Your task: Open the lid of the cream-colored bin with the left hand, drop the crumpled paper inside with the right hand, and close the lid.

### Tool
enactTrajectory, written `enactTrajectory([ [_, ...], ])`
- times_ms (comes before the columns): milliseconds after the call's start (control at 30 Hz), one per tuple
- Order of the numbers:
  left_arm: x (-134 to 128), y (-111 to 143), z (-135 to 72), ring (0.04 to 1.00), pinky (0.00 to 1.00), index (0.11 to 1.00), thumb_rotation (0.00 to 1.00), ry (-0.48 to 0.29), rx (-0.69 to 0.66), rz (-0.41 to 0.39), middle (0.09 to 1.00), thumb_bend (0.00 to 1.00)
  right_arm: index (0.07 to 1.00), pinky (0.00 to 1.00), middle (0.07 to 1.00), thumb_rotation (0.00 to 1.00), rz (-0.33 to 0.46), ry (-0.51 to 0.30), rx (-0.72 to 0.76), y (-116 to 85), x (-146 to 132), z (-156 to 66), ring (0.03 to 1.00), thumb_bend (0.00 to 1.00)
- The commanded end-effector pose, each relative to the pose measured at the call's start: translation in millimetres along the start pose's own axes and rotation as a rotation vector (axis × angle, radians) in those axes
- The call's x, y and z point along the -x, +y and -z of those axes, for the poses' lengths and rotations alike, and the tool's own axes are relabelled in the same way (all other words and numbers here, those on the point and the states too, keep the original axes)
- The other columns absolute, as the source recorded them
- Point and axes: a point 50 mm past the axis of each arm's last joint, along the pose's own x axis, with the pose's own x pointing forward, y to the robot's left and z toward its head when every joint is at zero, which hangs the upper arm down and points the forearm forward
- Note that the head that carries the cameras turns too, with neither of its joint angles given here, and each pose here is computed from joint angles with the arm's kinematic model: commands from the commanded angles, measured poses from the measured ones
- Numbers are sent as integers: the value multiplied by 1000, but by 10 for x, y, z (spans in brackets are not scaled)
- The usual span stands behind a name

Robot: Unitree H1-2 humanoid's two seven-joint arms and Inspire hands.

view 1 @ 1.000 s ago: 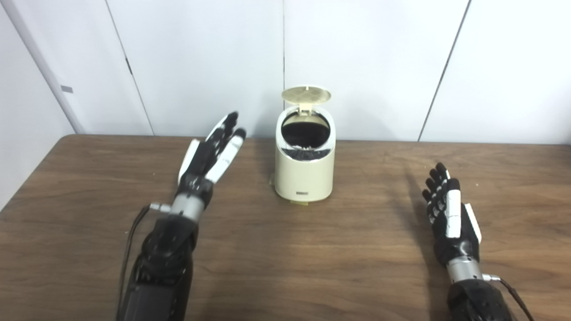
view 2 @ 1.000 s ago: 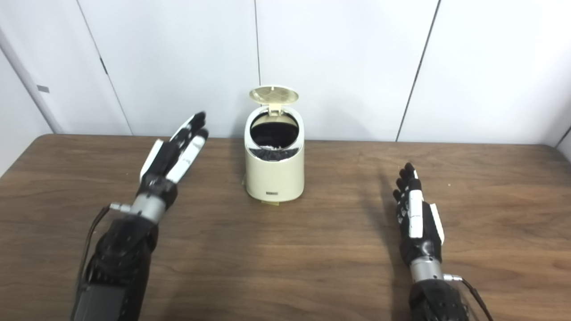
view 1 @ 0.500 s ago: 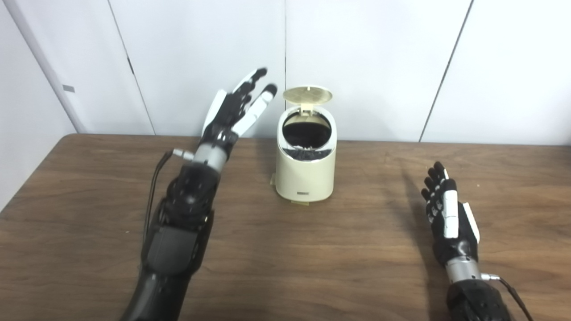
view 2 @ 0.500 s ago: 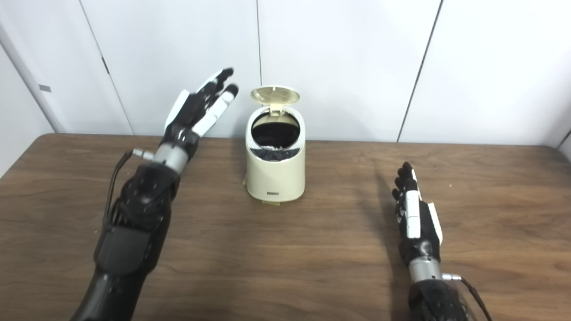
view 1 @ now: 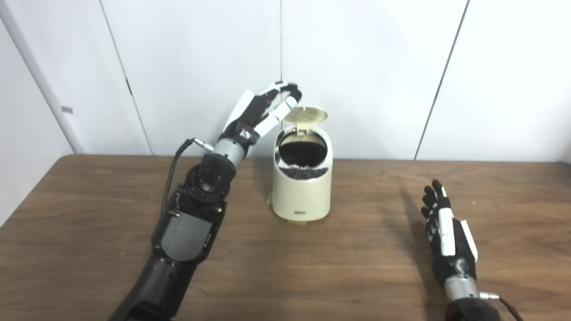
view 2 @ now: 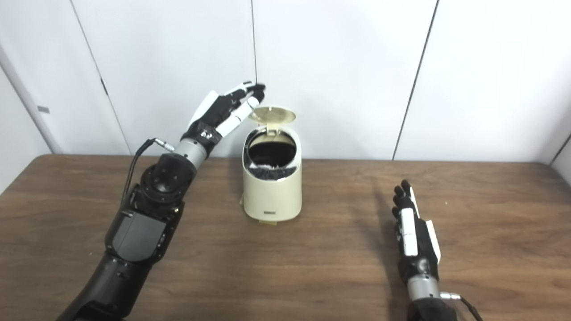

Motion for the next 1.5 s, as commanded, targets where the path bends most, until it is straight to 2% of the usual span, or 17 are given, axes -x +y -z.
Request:
enactTrajectory([
  [0, -123, 216, -299, 981, 899, 845, 962, -107, -107, -53, 963, 599, 992, 1000, 975, 978, -2, 9, -21, 76, 47, 74, 988, 693],
  [67, -123, 214, -314, 970, 857, 810, 959, -117, -152, -59, 943, 611, 995, 1000, 977, 980, -2, 14, -25, 84, 65, 72, 990, 693],
  [300, -64, 215, -363, 1000, 883, 735, 968, -159, -338, -71, 965, 684, 1000, 1000, 984, 995, -4, 26, -34, 113, 99, 57, 1000, 663],
  [467, -19, 216, -371, 970, 849, 662, 960, -195, -456, -85, 934, 669, 1000, 1000, 989, 1000, -8, 36, -25, 132, 116, 63, 1000, 651],
  [567, 4, 216, -380, 940, 819, 646, 949, -216, -520, -88, 916, 647, 1000, 1000, 986, 1000, -5, 38, -26, 141, 119, 62, 998, 633],
  [767, 29, 214, -380, 931, 864, 632, 941, -243, -551, -81, 900, 641, 1000, 1000, 986, 1000, -3, 45, -24, 177, 115, 43, 998, 636],
  [1000, 90, 180, -359, 935, 860, 636, 942, -260, -589, -63, 887, 612, 1000, 1000, 984, 1000, 5, 55, -8, 208, 107, 16, 990, 602],
  [1167, 133, 113, -292, 927, 827, 632, 965, -245, -598, -35, 877, 624, 1000, 1000, 981, 946, 6, 58, -4, 215, 112, 4, 986, 565],
  [1467, 212, 0, -162, 917, 813, 631, 979, -215, -648, 43, 873, 601, 1000, 1000, 984, 908, 13, 66, -19, 234, 115, -45, 993, 556],
])
